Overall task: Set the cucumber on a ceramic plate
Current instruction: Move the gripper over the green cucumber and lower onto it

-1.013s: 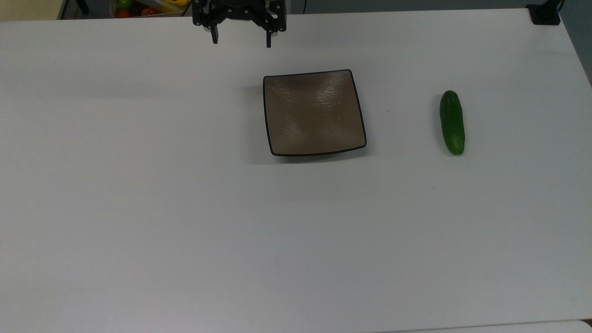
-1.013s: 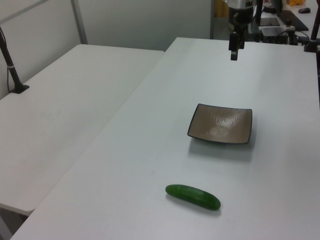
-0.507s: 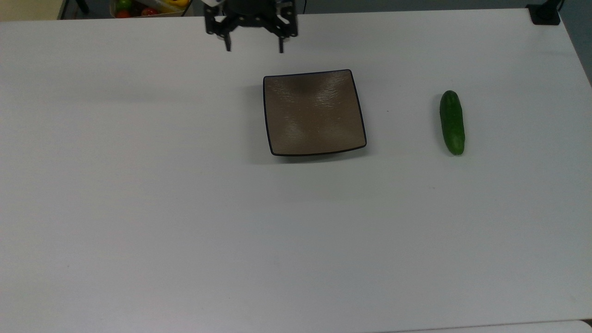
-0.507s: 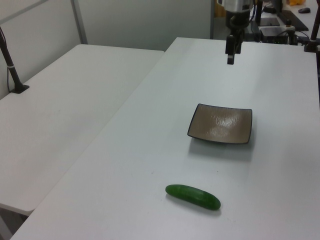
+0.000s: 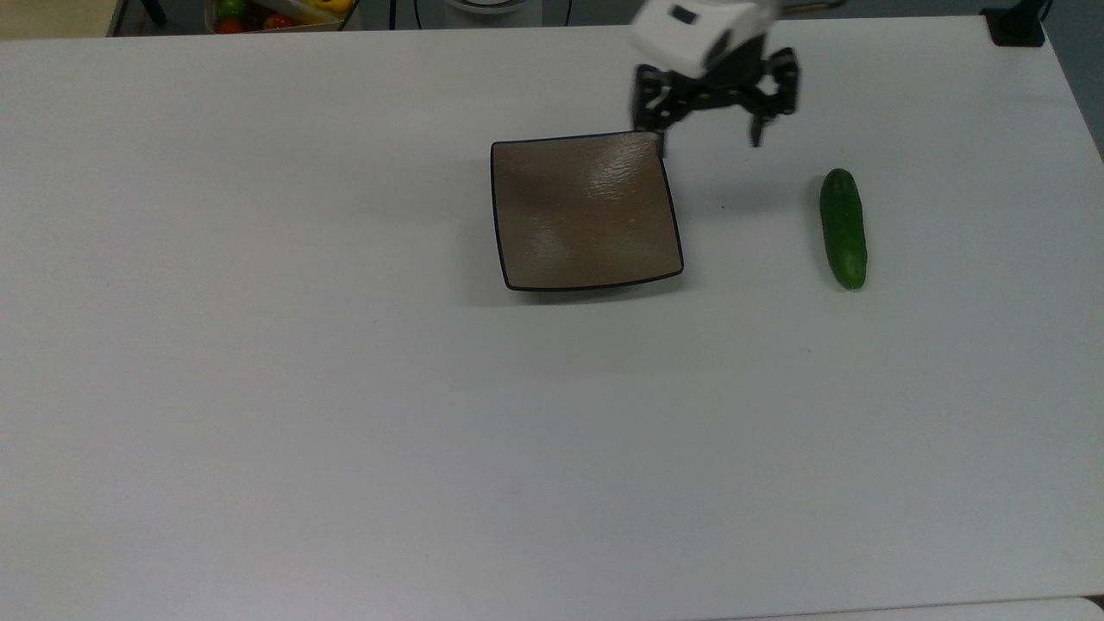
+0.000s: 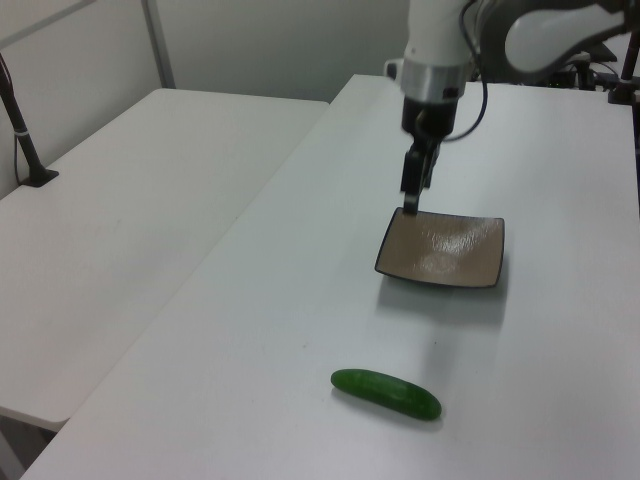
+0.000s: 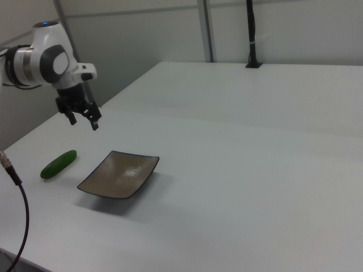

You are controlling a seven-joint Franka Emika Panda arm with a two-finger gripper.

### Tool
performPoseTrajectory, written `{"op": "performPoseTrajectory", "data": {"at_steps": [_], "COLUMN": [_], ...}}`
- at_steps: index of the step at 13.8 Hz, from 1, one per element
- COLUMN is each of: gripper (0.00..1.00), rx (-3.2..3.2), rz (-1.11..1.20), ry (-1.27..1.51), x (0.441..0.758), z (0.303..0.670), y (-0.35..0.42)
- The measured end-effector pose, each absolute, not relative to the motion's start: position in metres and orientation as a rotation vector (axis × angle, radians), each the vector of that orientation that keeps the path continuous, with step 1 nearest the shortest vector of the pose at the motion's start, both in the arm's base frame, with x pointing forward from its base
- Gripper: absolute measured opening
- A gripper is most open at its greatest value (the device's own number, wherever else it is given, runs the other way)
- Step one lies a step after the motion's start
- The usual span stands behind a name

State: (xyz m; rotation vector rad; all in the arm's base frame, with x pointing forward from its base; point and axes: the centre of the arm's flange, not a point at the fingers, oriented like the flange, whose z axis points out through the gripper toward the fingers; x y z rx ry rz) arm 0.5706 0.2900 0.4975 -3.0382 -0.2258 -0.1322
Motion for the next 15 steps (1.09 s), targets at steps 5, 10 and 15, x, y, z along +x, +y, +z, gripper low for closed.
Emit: {"op": "performPoseTrajectory", "data": {"at_steps": [5, 10, 15], "gripper": [1.00, 1.00, 1.00], "rx": [-2.987, -2.982, -3.039], "rz": [-0.166, -0.109, -0.112], "ry": [-0.358, -0.438, -0.477], "x": [0.556, 0.543, 0.532], "z": [0.475, 0.405, 0.329], "y": [0.395, 0.463, 0.500]}}
